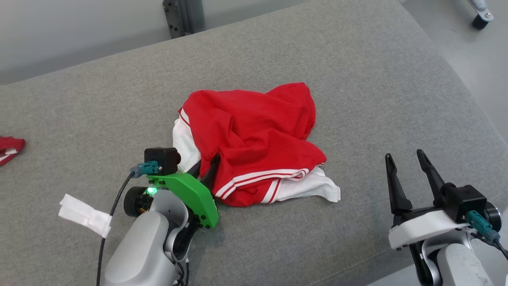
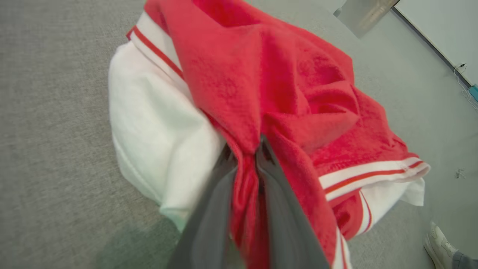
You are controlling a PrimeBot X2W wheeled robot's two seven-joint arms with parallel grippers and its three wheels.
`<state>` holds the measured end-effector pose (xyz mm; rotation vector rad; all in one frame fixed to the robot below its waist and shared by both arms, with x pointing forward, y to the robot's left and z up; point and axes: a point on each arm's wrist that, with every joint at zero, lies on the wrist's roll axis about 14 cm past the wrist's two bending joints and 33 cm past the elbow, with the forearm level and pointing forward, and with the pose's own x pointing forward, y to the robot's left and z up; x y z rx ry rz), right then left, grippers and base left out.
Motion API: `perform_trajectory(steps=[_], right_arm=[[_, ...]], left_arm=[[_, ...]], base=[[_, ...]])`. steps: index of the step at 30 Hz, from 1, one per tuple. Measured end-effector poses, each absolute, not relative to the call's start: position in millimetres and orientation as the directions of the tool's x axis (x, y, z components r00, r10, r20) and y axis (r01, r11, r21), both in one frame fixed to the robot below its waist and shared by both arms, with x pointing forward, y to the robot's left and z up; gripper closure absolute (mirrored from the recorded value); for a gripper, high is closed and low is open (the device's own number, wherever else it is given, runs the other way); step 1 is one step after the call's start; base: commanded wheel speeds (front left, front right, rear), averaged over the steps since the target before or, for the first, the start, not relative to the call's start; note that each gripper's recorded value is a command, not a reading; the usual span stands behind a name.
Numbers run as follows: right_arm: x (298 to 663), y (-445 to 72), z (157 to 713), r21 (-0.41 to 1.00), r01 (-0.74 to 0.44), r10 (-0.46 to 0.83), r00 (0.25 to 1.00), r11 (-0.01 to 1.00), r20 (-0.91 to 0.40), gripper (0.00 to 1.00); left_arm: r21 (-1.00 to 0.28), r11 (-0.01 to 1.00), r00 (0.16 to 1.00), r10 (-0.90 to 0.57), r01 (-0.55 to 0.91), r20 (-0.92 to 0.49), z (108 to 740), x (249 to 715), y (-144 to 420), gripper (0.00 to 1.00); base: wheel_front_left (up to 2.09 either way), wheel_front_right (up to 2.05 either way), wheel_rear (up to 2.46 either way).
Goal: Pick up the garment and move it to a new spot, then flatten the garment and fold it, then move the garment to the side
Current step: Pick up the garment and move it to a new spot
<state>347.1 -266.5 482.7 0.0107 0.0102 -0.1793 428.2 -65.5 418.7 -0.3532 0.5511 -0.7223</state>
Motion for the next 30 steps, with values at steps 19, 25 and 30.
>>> perform_trajectory(steps=[19, 25, 30], right_arm=[[341.7, -250.1, 539.8, -0.088, 0.065, -0.049, 0.985, 0.994, 0.167, 0.0], [350.6, -227.7, 531.0, -0.095, -0.005, 0.019, 0.99, 0.996, 0.142, 0.0], [351.8, -209.8, 518.1, -0.08, -0.05, 0.058, 0.993, 0.996, 0.106, 0.0]], left_arm=[[-0.259, 0.938, 0.965, -0.255, 0.232, -0.058, 469.5, 379.1, 98.2, 0.0], [-0.217, 0.972, 0.995, -0.096, 0.092, -0.009, 480.9, 353.2, 161.4, 0.0], [-0.199, 0.98, 1.0, -0.028, 0.027, -0.004, 478.4, 331.5, 190.5, 0.0]], base=[[0.0, 0.0, 0.0], [0.0, 0.0, 0.0], [0.0, 0.0, 0.0]])
